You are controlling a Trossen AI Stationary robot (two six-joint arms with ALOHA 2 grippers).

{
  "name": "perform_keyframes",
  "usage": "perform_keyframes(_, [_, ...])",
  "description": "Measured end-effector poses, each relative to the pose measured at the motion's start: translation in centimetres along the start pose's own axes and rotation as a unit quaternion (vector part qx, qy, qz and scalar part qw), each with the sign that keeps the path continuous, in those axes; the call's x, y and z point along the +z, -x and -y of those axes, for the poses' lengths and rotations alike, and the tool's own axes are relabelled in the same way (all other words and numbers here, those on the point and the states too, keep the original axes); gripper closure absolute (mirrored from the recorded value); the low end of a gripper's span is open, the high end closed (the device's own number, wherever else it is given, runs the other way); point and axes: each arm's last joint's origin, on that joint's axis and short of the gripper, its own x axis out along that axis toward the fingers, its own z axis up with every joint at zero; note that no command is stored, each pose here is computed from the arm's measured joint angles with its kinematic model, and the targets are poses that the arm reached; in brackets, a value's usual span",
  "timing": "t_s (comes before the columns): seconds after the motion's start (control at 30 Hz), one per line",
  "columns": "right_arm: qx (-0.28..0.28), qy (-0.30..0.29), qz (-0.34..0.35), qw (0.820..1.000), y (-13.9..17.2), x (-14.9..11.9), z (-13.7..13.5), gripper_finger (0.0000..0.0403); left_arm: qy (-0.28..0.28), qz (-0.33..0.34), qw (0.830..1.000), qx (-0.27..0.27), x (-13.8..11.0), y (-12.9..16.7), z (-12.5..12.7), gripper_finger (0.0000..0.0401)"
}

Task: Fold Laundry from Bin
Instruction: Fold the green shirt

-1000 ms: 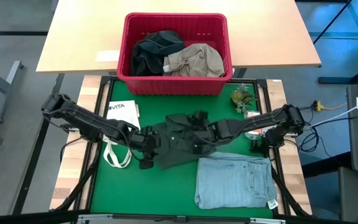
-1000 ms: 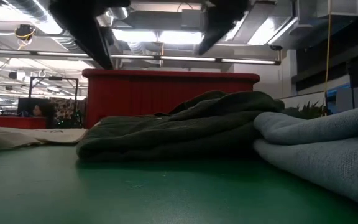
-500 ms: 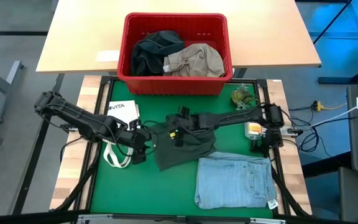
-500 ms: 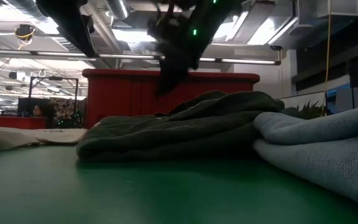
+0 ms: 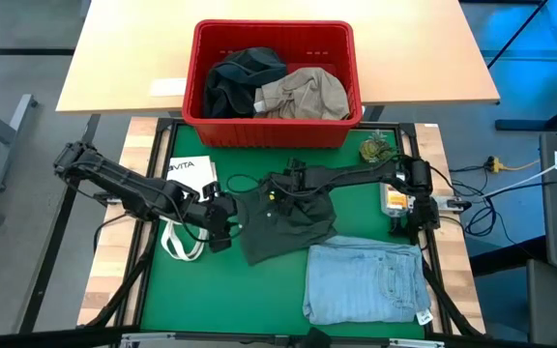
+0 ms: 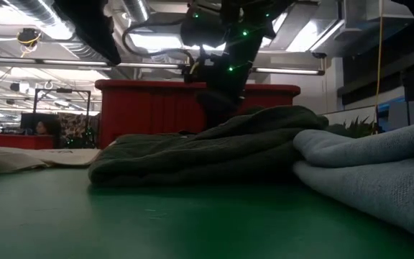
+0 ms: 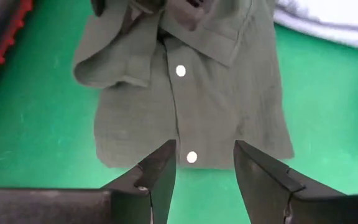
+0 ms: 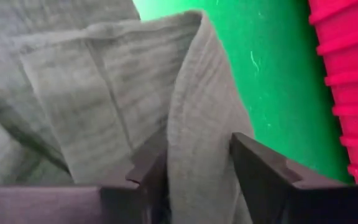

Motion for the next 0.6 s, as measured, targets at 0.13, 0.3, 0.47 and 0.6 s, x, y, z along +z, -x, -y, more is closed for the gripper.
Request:
perform_keyframes(0.13, [-0.001, 0.005, -0.011, 1.000, 0.0, -0.2, -0.1, 0.0305, 0.002, 0.007, 1.000, 0.011, 0.1, 0.0, 0.0, 0.0246])
perform_keyframes(0.3, [-0.001, 0.008, -0.011, 1.000, 1.2, -0.3, 0.4, 0.0394, 0.015, 0.008, 1.000, 0.011, 0.1, 0.0, 0.0, 0.0246])
perform_keyframes(0.47, [-0.028, 0.013, -0.017, 0.999, 3.3, -0.6, 1.3, 0.0370, 0.030, 0.012, 0.999, 0.011, 0.1, 0.0, 0.0, 0.0246])
perform_keyframes(0.6, [-0.061, 0.018, -0.025, 0.998, 4.8, -1.0, 2.2, 0.0373, 0.044, 0.028, 0.998, 0.031, 0.3, -0.4, 0.1, 0.0246])
